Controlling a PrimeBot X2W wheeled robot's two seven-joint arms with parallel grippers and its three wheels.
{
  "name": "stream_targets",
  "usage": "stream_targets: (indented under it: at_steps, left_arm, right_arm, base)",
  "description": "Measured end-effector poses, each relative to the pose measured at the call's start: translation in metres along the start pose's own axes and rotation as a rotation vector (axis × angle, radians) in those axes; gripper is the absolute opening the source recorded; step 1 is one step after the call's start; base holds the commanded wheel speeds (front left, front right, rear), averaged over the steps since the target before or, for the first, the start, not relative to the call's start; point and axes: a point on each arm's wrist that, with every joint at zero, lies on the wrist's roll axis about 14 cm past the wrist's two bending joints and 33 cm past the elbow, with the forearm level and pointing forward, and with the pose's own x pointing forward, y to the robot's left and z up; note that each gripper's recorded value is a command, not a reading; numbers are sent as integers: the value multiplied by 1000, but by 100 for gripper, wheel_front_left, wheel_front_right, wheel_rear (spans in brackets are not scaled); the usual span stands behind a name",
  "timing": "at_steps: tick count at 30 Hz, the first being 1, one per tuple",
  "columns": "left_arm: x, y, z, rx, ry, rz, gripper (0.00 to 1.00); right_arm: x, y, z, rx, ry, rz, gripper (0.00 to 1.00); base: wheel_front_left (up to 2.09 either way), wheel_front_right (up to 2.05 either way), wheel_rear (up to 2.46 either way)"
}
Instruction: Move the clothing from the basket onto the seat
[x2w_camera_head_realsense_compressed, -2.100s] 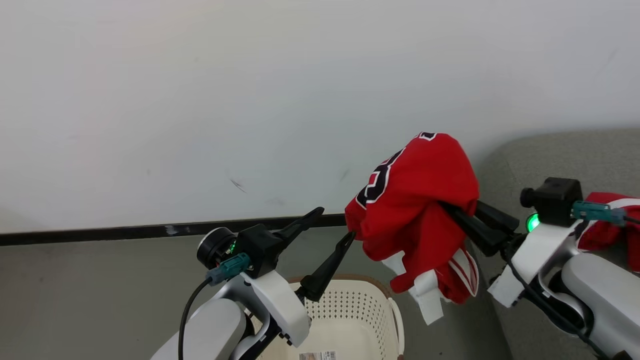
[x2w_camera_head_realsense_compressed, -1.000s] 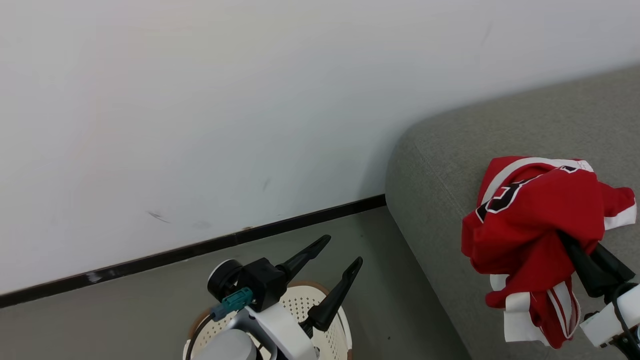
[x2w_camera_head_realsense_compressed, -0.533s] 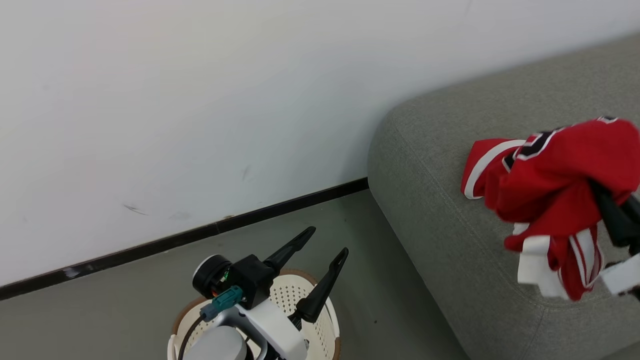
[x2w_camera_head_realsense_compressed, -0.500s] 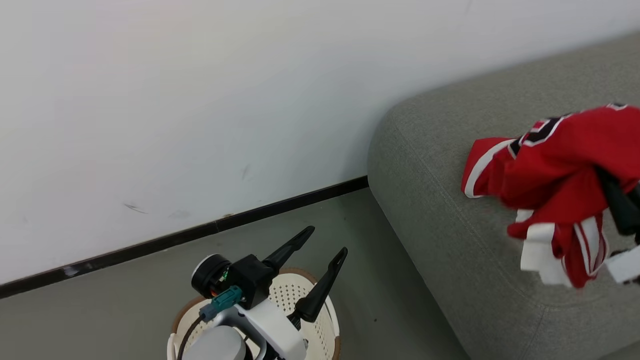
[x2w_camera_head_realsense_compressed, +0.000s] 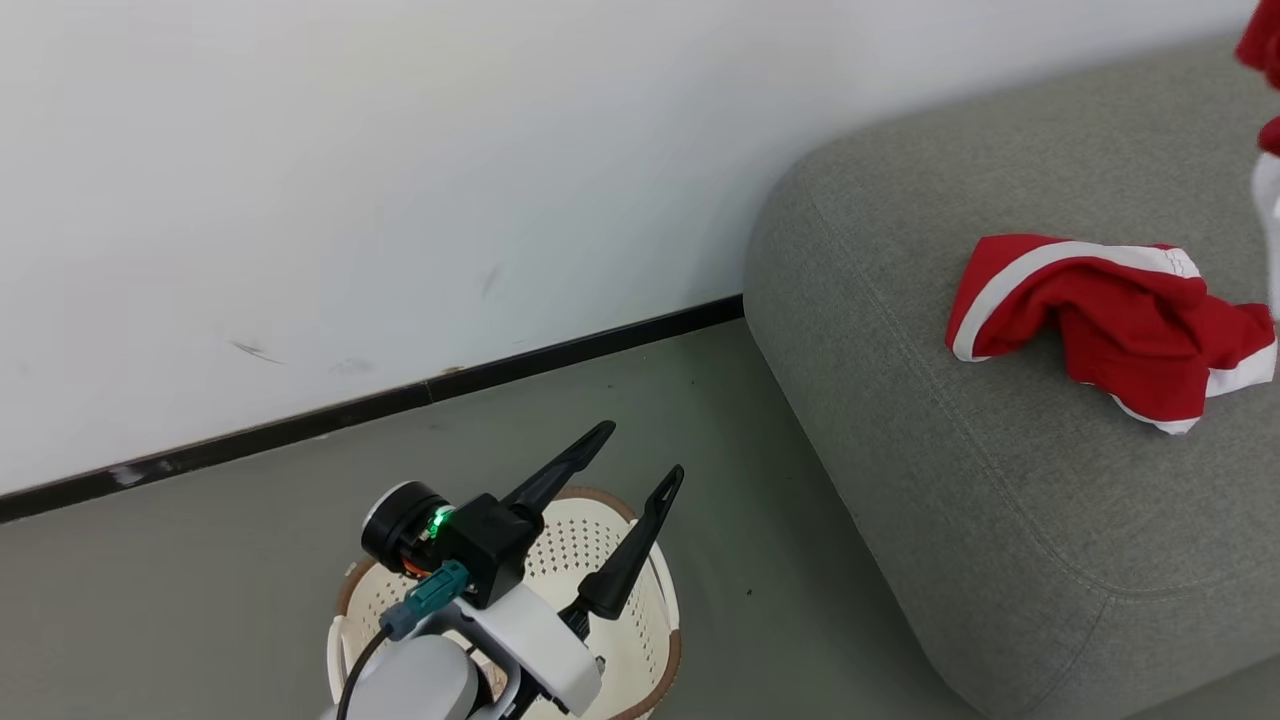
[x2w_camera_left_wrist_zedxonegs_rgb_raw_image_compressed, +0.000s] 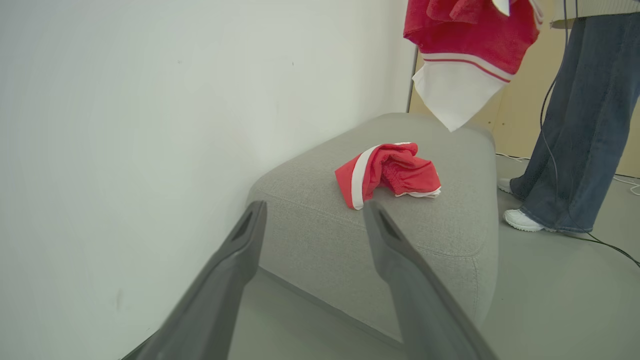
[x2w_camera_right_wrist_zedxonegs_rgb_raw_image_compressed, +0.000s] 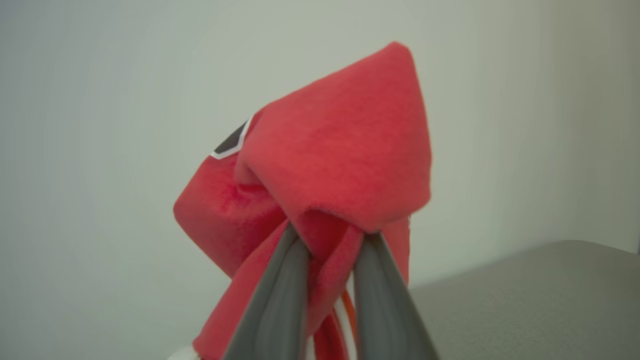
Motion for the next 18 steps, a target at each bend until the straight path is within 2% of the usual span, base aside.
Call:
stream_targets:
  at_steps: [4, 12, 18]
  left_arm:
    - [3, 7, 0, 24, -1, 0, 100]
    - [8, 25, 0, 29, -5, 20, 100]
    - [9, 35, -6, 20, 6, 38, 100]
  right_arm:
    - [19, -13, 3, -44, 14, -32, 0]
    - [35, -24, -38, -109, 144, -70, 0]
    - [43, -54, -51, -182, 200, -139, 0]
  base:
    - [0, 0, 0]
    - [0, 0, 0]
    - [0, 0, 0]
